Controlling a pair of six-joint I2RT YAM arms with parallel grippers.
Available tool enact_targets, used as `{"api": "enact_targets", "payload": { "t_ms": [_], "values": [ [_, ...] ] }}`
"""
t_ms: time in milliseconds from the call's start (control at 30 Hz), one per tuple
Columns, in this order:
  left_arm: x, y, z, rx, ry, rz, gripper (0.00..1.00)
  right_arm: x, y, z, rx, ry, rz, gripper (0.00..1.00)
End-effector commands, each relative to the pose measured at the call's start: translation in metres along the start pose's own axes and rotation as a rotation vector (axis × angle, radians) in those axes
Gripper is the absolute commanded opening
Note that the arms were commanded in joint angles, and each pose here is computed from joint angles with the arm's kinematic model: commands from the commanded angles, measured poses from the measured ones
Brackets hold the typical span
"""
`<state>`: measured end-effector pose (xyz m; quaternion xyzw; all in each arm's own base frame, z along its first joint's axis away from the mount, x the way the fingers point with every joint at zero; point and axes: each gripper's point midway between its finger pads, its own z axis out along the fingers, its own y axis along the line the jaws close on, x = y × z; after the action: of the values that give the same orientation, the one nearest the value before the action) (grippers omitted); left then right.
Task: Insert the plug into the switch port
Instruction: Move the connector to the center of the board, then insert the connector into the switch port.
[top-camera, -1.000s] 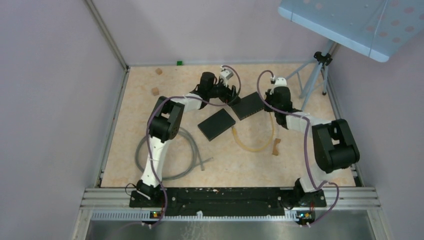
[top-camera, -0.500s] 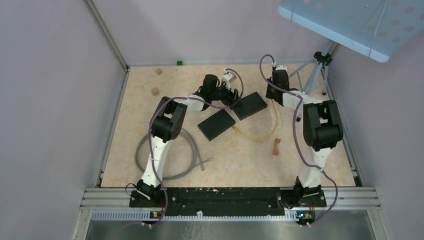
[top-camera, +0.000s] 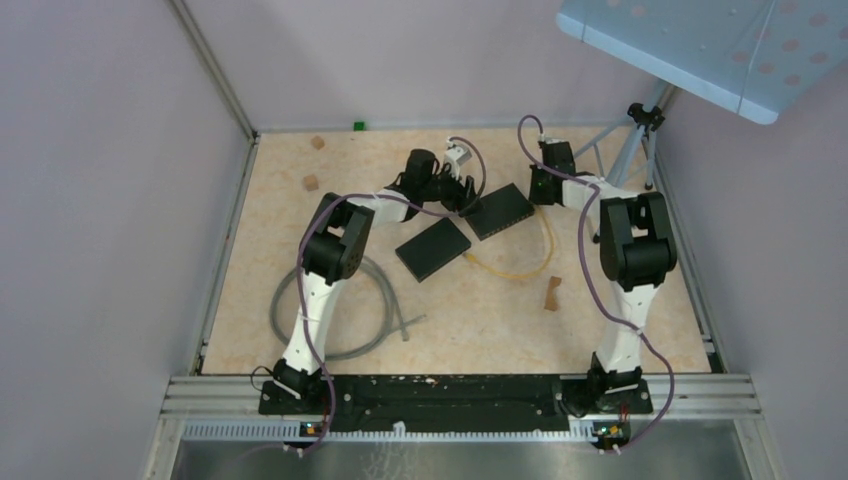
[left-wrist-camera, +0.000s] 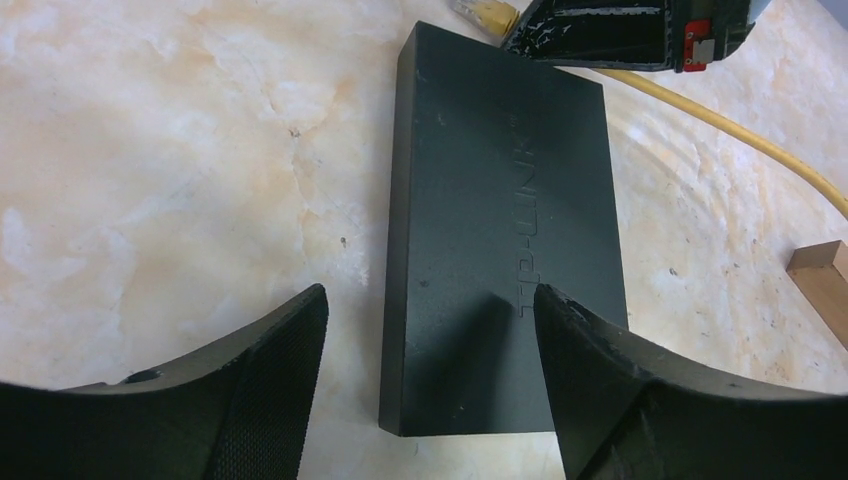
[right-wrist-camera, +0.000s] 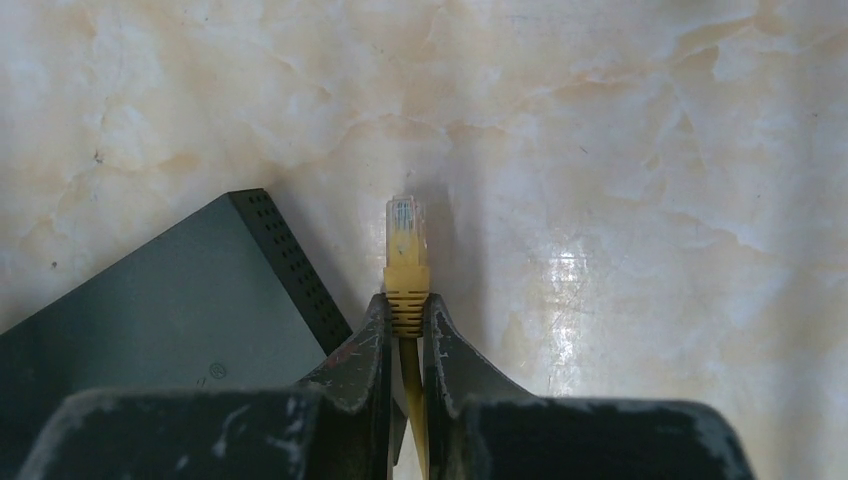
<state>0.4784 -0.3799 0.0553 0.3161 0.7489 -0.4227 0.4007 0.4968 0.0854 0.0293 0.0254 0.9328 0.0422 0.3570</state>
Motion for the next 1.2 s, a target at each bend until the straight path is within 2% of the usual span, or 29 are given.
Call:
{"api": "enact_targets", "payload": {
  "t_ms": [0, 100, 467, 700, 800, 933, 1033, 1167],
  "values": [
    [0.001, -0.008, -0.002, 0.016, 0.011, -0.021, 0.76, 0.006, 0.014, -0.005, -0.073, 0.029, -0.012, 0.00],
    [0.011, -0.011, -0.009, 0.004, 0.030, -0.043, 0.72, 0.011, 0.024, -0.008, -0.103, 0.033, -0.034, 0.00],
    [0.045, -0.031, -0.063, -0.097, 0.133, -0.083, 0.70, 0.033, 0.096, -0.035, -0.214, 0.038, -0.150, 0.00],
    [0.043, -0.043, -0.094, -0.157, 0.146, -0.089, 0.71, 0.033, 0.104, -0.059, -0.218, -0.012, -0.146, 0.00],
    [0.020, -0.044, -0.105, -0.205, 0.109, -0.078, 0.76, 0.016, 0.087, -0.080, -0.138, -0.076, -0.160, 0.00],
    [-0.039, -0.065, -0.121, -0.201, 0.008, -0.042, 0.84, -0.010, 0.077, -0.124, -0.122, -0.201, -0.198, 0.00],
    [-0.087, -0.098, -0.147, -0.164, -0.097, 0.006, 0.88, -0.016, 0.091, -0.167, -0.264, -0.299, -0.252, 0.00],
    [-0.131, -0.148, -0.199, -0.137, -0.273, 0.128, 0.94, -0.029, 0.115, -0.240, -0.491, -0.506, -0.288, 0.00]
  ]
}}
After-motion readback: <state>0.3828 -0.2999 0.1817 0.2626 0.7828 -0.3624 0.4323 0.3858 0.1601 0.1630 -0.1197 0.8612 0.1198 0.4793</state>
